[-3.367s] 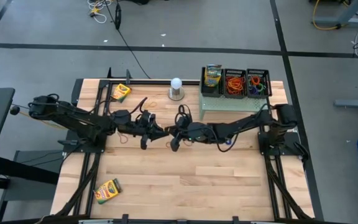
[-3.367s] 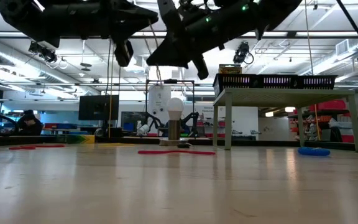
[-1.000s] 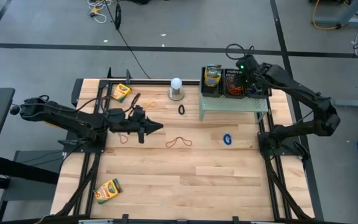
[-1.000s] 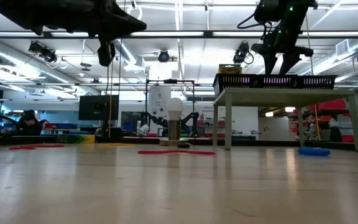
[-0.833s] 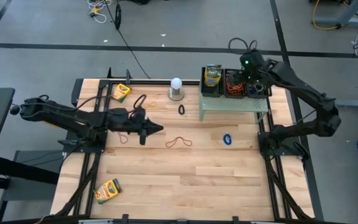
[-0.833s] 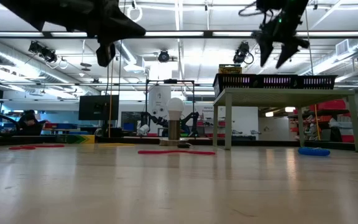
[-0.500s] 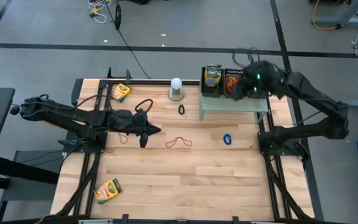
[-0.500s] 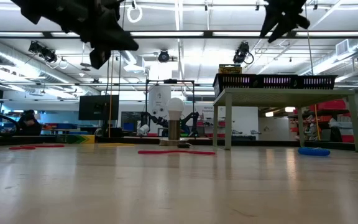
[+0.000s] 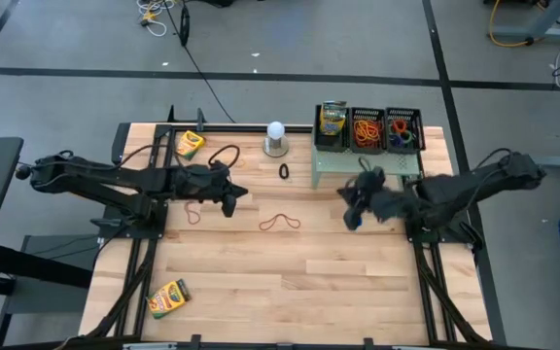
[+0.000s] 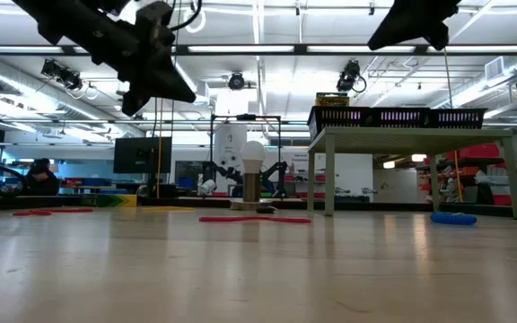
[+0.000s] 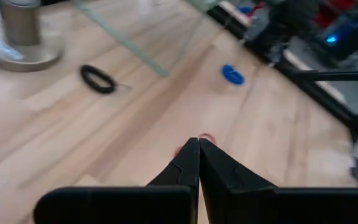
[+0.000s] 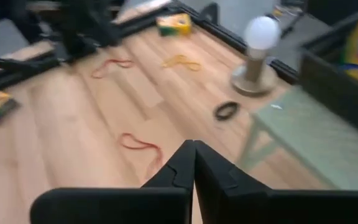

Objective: Pick & Place Office Desk Supplies
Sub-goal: Put the bottom crayon box into the left basket on the shelf

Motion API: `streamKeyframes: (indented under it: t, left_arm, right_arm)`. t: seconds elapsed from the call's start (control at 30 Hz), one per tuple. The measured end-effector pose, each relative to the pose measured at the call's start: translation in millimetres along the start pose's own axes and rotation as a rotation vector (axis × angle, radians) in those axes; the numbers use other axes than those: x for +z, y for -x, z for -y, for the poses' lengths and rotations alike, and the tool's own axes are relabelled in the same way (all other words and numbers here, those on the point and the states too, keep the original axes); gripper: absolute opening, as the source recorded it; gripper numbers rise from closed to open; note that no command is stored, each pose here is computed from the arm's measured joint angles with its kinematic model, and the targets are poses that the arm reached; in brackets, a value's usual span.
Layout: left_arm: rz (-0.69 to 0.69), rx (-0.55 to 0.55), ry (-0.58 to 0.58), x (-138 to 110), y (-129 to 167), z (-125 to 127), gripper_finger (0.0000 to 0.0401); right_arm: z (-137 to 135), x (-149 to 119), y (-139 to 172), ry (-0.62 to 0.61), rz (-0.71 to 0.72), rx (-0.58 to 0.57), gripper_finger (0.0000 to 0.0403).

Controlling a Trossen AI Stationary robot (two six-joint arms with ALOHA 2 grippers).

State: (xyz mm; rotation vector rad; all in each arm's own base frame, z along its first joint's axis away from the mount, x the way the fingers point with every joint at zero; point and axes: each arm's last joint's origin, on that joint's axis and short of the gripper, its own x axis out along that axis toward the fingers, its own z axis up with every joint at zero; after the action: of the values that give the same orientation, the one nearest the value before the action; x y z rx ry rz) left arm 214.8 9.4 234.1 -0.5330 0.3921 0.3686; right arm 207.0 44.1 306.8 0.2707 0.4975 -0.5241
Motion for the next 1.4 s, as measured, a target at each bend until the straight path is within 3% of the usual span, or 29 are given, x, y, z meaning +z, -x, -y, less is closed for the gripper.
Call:
streamKeyframes:
  t: [0.17, 0.3, 0.43, 0.57, 0.67, 1.07, 1.23, 1.4]
  left_arm:
    - [-0.117, -0.02, -0.1, 14.7, 6.5, 3.1, 0.0007]
    - [-0.284, -0.132, -0.21, 16.2, 16.9, 15.1, 0.0007]
    - [-0.564, -0.249, -0.252, -9.0, 28.7, 27.0, 0.0013]
    - [-0.853, -0.279, -0.331, -46.3, 45.5, 42.0, 0.0031]
    - [-0.962, -0.325, -0.421, -71.2, 56.5, 59.0, 0.0055]
    - [-1.202, -0.387, -0.747, -165.4, 67.6, 96.2, 0.0172]
    - [-1.21, -0.38, -0.835, -189.0, 60.6, 99.1, 0.0178]
    - [-1.201, -0.359, -0.849, -196.8, 53.5, 99.2, 0.0153]
  right_arm:
    - [-19.4, -10.7, -1.0, 0.034, 0.007, 0.047, 0.0005]
    - [-20.7, -12.2, -0.7, 0.01, 0.003, 0.047, 0.0011]
    - [-20.3, -12.7, -0.8, 0.01, 0.002, 0.041, 0.0011]
    - [-20.2, -12.6, -0.9, 0.016, 0.002, 0.04, 0.0007]
    - [-20.1, -12.6, -0.9, 0.017, 0.002, 0.04, 0.0006]
    - [-20.1, -12.6, -1.0, 0.017, 0.001, 0.041, 0.0008]
    - [-20.1, -12.6, -1.0, 0.017, 0.001, 0.041, 0.0008]
    - [-20.1, -12.6, -1.0, 0.018, 0.001, 0.041, 0.0008]
